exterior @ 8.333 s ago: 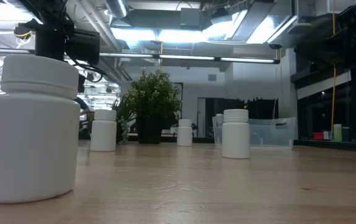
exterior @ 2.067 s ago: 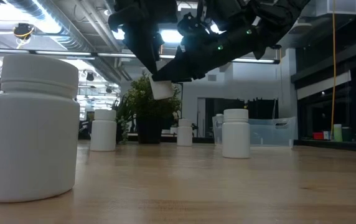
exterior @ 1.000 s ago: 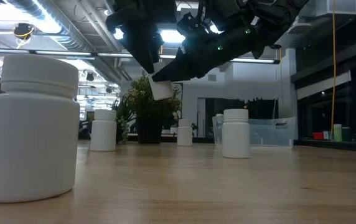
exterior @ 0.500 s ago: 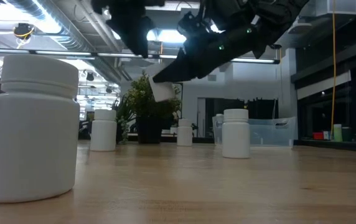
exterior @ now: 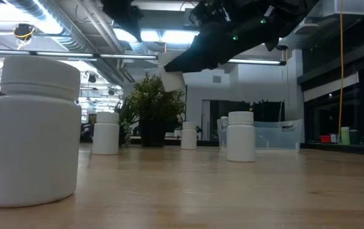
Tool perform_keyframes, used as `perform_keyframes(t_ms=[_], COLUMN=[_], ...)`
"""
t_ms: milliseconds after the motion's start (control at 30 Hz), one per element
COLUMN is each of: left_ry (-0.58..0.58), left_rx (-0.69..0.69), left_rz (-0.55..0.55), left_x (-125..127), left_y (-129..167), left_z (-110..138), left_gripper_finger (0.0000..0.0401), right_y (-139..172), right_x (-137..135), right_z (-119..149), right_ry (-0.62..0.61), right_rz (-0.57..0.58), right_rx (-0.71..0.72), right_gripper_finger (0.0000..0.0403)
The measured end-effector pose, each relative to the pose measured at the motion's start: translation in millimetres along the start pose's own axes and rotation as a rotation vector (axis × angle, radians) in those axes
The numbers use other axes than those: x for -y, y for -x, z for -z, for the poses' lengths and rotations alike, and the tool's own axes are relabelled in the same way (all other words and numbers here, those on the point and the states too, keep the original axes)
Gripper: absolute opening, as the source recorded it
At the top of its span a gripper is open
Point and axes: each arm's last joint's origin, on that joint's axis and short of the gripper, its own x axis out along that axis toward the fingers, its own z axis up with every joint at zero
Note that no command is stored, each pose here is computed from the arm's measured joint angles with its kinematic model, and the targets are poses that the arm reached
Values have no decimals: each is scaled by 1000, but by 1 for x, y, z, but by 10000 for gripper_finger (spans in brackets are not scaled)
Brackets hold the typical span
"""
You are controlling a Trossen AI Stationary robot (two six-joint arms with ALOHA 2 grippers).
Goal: Pick and place pill bottles into a basket
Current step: Put the white pill bottle into the transparent bin
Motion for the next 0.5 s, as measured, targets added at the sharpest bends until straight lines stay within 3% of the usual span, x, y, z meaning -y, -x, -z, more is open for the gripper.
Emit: perform_keyframes(t_ms=[333, 500], left_ry=[82, 82], left_rx=[217, 343], left_rz=[-24, -42], left_x=[8, 19], left_y=[0, -3], left_z=[60, 90], left_gripper_finger=[8, 3], right_y=[12, 13], right_x=[13, 16], right_z=[-5, -2], right_ry=[36, 31], right_rz=[27, 34], right_rx=[-16, -30], right_gripper_finger=[173, 173])
